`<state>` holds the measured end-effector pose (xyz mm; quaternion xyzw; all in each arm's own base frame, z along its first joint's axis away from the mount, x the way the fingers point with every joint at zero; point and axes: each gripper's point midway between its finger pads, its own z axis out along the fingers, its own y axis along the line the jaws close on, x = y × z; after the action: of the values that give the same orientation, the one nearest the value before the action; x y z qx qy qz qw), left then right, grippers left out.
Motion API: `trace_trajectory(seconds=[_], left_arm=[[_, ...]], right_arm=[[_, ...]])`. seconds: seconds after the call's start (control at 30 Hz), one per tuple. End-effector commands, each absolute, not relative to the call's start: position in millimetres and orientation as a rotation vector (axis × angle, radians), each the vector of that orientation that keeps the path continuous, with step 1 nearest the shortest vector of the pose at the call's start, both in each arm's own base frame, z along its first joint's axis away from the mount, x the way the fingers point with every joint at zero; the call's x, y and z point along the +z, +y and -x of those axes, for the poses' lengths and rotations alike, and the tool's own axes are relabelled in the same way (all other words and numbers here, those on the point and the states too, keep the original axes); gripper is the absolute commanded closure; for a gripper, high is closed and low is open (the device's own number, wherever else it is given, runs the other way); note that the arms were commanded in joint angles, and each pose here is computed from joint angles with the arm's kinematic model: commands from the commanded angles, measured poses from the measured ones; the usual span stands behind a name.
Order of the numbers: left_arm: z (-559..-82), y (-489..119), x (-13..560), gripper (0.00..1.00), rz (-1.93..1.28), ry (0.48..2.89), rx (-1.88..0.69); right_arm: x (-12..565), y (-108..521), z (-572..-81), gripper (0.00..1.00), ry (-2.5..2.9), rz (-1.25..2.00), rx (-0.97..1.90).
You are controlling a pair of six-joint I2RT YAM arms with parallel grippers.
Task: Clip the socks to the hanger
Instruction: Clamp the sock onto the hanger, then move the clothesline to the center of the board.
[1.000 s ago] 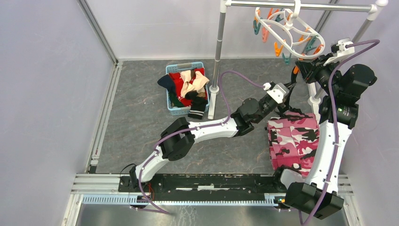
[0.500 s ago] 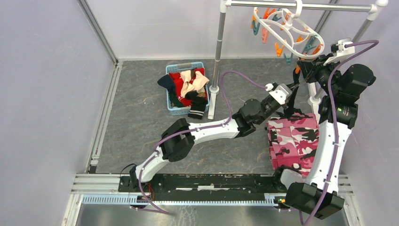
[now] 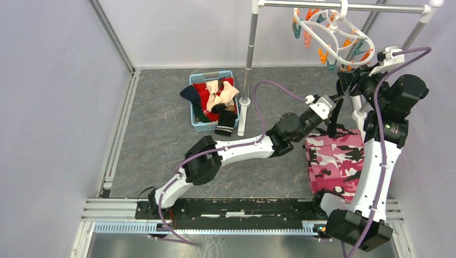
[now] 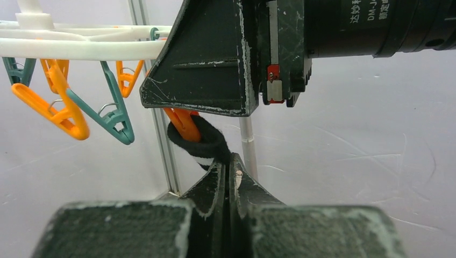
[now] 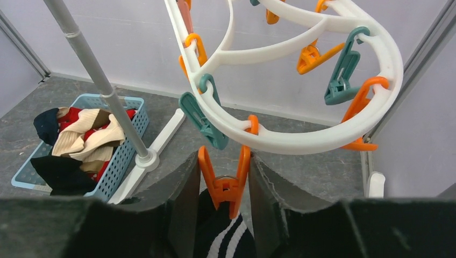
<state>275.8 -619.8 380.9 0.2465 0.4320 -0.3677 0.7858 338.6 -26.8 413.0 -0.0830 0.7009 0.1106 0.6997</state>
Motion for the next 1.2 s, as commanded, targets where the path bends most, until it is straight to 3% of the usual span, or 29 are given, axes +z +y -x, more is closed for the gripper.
trace_trajectory(seconds=[0.0, 0.1, 0.27, 0.4, 0.5, 0.57, 0.73, 0.93, 1.17], left_arm=[[-274.0, -614.5, 403.6, 0.98, -0.493, 0.88, -0.777], [-274.1, -614.2, 403.3, 0.91, -0.492, 0.886, -0.783], [-269.9, -608.5, 407.5, 0.62, -0.485, 0.892, -0.805], [-255.0, -590.2, 401.2, 0.36, -0.504, 0.911, -0.862], [-234.0, -565.4, 398.4, 0.27, -0.552, 0.925, -0.929], [-215.3, -549.6, 393.1, 0.2, -0.621, 0.943, -0.982], [-170.2, -507.8, 361.9, 0.1, -0.785, 1.054, -1.116], [-151.1, -438.5, 308.6, 0.02, -0.845, 1.263, -1.108], [-195.9, -363.9, 249.8, 0.0, -0.742, 1.526, -1.041]], right_arm=[[420.1, -24.8, -331.3, 0.55, 1.545, 0.194, 0.223], [424.8, -25.3, -328.8, 0.49, 1.537, 0.2, 0.205], [427.9, -28.9, -322.8, 0.35, 1.532, 0.207, 0.176], [430.7, -31.3, -307.4, 0.17, 1.522, 0.257, 0.148], [432.5, -28.5, -291.3, 0.03, 1.51, 0.333, 0.103], [431.6, -25.7, -280.7, 0.02, 1.508, 0.378, 0.071], [422.2, -7.2, -256.8, 0.02, 1.489, 0.521, 0.051], [379.8, 38.2, -228.1, 0.02, 1.448, 0.784, 0.226], [295.1, 62.2, -200.3, 0.02, 1.401, 1.064, 0.297]])
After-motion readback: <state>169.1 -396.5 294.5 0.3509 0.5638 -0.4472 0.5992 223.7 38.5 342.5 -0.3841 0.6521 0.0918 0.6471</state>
